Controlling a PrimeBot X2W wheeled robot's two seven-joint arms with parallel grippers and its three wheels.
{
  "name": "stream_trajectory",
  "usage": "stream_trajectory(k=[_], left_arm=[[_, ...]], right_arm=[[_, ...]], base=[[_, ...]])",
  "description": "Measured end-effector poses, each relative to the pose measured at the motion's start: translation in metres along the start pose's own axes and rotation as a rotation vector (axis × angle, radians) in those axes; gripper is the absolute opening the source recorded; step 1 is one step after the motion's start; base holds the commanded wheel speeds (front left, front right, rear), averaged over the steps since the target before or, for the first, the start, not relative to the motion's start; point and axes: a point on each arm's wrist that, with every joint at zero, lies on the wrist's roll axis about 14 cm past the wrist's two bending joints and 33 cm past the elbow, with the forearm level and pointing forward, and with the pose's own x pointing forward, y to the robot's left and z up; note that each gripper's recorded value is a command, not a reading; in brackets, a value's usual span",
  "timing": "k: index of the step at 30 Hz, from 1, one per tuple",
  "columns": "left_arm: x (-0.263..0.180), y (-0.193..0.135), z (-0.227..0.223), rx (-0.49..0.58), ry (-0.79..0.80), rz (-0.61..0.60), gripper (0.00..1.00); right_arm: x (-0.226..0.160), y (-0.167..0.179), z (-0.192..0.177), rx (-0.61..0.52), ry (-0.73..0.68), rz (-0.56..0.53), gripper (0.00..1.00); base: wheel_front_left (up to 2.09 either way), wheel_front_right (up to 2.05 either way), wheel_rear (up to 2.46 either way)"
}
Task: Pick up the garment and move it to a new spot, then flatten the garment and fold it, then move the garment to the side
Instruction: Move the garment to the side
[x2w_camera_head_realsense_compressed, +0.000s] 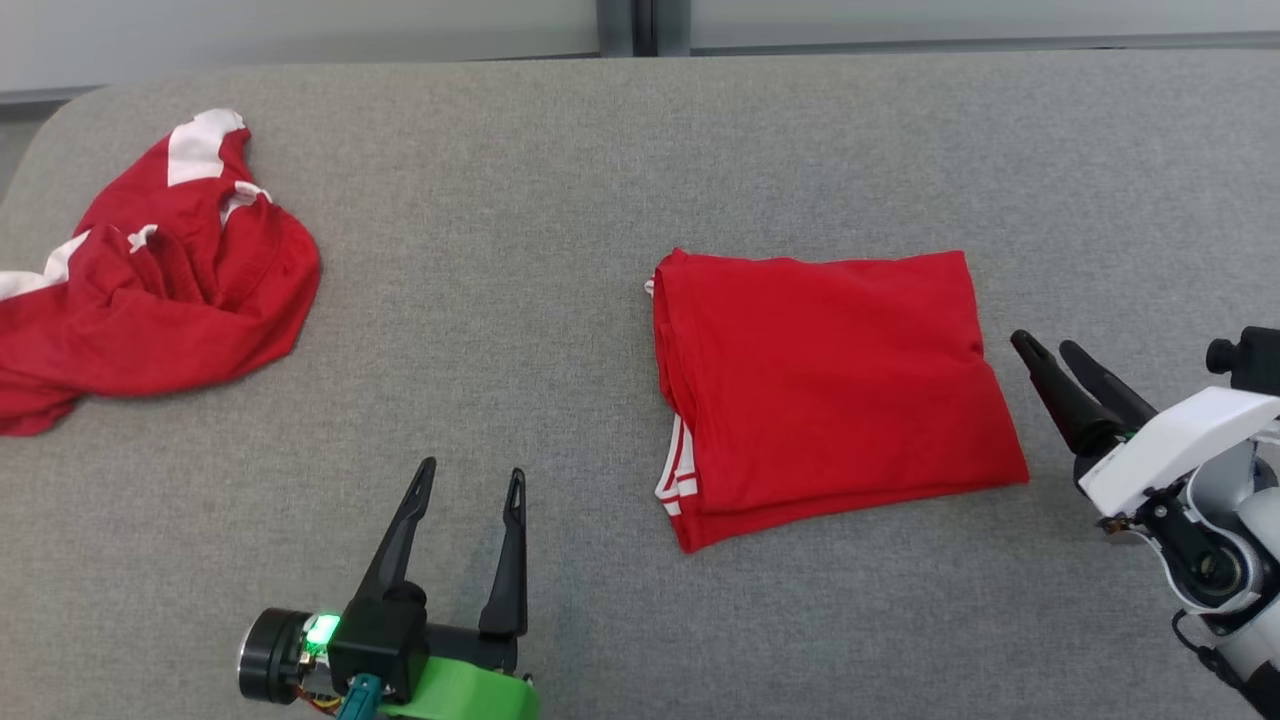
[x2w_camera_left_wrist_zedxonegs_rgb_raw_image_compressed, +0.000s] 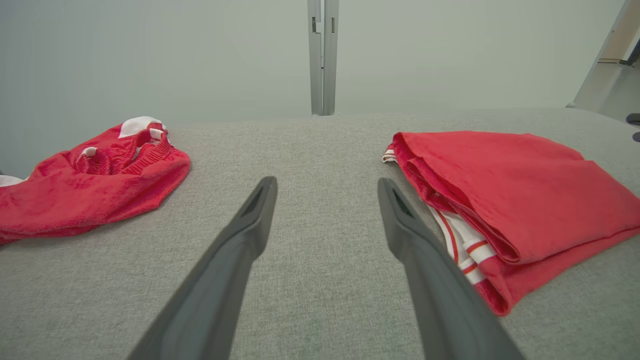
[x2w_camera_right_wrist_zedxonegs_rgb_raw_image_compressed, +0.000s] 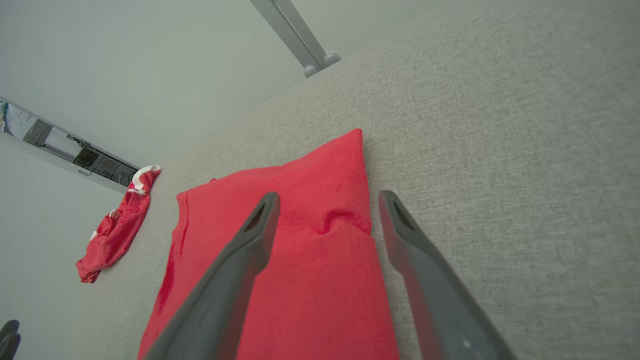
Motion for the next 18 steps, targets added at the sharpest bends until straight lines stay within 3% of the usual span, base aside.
stream_trajectory(k=[7, 14, 15, 16, 17, 18], left_arm=[[0.012, -0.001, -0.012, -0.003, 0.031, -0.004, 1.00], [0.015, 0.002, -0.020, -0.006, 0.056, 0.007, 1.00], [0.016, 0.002, -0.021, -0.006, 0.058, 0.006, 1.00], [0.016, 0.002, -0.021, -0.005, 0.058, 0.006, 1.00], [0.017, 0.002, -0.022, -0.005, 0.060, 0.007, 1.00], [0.017, 0.002, -0.023, -0.005, 0.062, 0.009, 1.00]], right_arm=[[0.010, -0.028, -0.029, 0.060, 0.211, -0.046, 1.00], [0.023, -0.029, -0.046, 0.064, 0.287, -0.033, 1.00], [0.025, -0.028, -0.049, 0.059, 0.297, -0.030, 0.86], [0.027, -0.028, -0.050, 0.057, 0.306, -0.027, 0.47], [0.027, -0.028, -0.052, 0.053, 0.314, -0.024, 0.33], [0.028, -0.028, -0.054, 0.049, 0.322, -0.023, 0.00]], base=[[0.00, 0.00, 0.00], [0.00, 0.00, 0.00], [0.00, 0.00, 0.00], [0.00, 0.00, 0.00], [0.00, 0.00, 0.00], [0.00, 0.00, 0.00]])
